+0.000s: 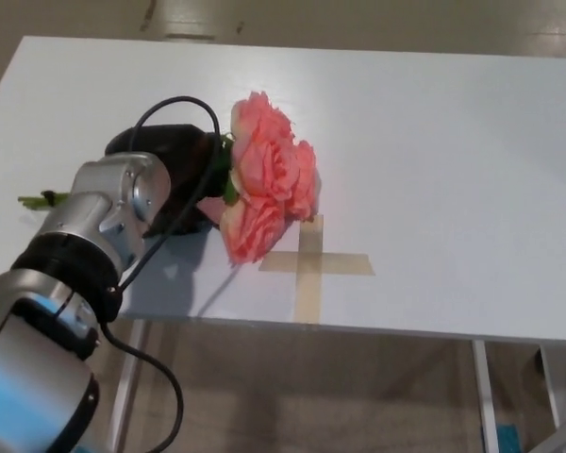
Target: Use the left hand to pick up the rose and passes it to a human.
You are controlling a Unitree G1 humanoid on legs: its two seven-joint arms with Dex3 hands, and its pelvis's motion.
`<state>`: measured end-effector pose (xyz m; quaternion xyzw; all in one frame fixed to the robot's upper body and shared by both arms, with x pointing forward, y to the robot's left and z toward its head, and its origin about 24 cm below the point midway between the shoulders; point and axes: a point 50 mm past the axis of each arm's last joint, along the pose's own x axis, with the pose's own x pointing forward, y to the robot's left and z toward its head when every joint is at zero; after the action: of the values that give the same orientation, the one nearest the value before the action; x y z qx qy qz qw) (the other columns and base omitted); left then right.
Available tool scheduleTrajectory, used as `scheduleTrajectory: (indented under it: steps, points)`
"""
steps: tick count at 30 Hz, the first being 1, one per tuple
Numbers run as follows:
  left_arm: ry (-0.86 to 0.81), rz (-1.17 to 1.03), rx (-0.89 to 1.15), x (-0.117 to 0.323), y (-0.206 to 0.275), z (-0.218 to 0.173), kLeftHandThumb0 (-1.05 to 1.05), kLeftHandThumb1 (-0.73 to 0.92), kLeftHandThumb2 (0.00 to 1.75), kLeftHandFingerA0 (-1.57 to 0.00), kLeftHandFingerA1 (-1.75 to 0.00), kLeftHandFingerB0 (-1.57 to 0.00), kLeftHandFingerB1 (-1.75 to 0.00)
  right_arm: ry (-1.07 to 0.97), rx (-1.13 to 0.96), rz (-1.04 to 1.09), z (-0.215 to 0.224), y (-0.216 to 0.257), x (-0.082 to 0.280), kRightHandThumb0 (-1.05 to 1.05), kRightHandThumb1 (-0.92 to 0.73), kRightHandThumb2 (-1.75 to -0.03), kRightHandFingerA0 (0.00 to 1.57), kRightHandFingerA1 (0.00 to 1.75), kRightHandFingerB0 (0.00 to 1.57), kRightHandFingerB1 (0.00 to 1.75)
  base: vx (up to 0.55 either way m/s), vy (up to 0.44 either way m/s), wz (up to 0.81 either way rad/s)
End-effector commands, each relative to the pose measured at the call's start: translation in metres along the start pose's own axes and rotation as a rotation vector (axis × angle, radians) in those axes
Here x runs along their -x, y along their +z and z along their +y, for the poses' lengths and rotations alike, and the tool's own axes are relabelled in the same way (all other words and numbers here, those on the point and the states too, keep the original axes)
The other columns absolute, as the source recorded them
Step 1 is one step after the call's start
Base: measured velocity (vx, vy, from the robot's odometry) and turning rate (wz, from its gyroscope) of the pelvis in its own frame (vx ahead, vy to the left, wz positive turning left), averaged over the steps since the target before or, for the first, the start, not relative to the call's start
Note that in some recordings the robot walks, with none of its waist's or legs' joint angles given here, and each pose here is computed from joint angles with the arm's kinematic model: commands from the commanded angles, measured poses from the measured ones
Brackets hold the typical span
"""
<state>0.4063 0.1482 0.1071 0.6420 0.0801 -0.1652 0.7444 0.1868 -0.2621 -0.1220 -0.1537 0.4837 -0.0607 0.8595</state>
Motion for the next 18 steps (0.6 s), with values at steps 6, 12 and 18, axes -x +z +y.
scheduleTrajectory:
  steps: [6,12,18]
  points:
    - [-0.097,0.009,-0.031,0.002,-0.009,-0.03,-0.19,0.79,0.64,-0.85,-0.53,-0.43,-0.38,0.008,-0.006,0.01,-0.001,-0.004,0.0,-0.35,-0.62,-0.58,0.68,0.46,0.56,0.43,0.0,0.0,0.0]
    - [-0.073,-0.017,-0.049,0.002,-0.007,-0.026,-0.21,0.79,0.65,-0.98,-0.61,-0.49,-0.4,0.0,-0.004,0.014,-0.006,-0.005,0.001,-0.35,-0.62,-0.58,0.68,0.46,0.56,0.43,0.0,0.0,0.0]
    - [-0.006,-0.078,-0.076,0.003,0.001,-0.008,-0.21,0.76,0.62,-0.93,-0.76,-0.55,-0.41,-0.001,-0.007,-0.001,-0.009,0.002,0.0,-0.35,-0.62,-0.57,0.69,0.46,0.55,0.41,0.0,0.0,0.0]
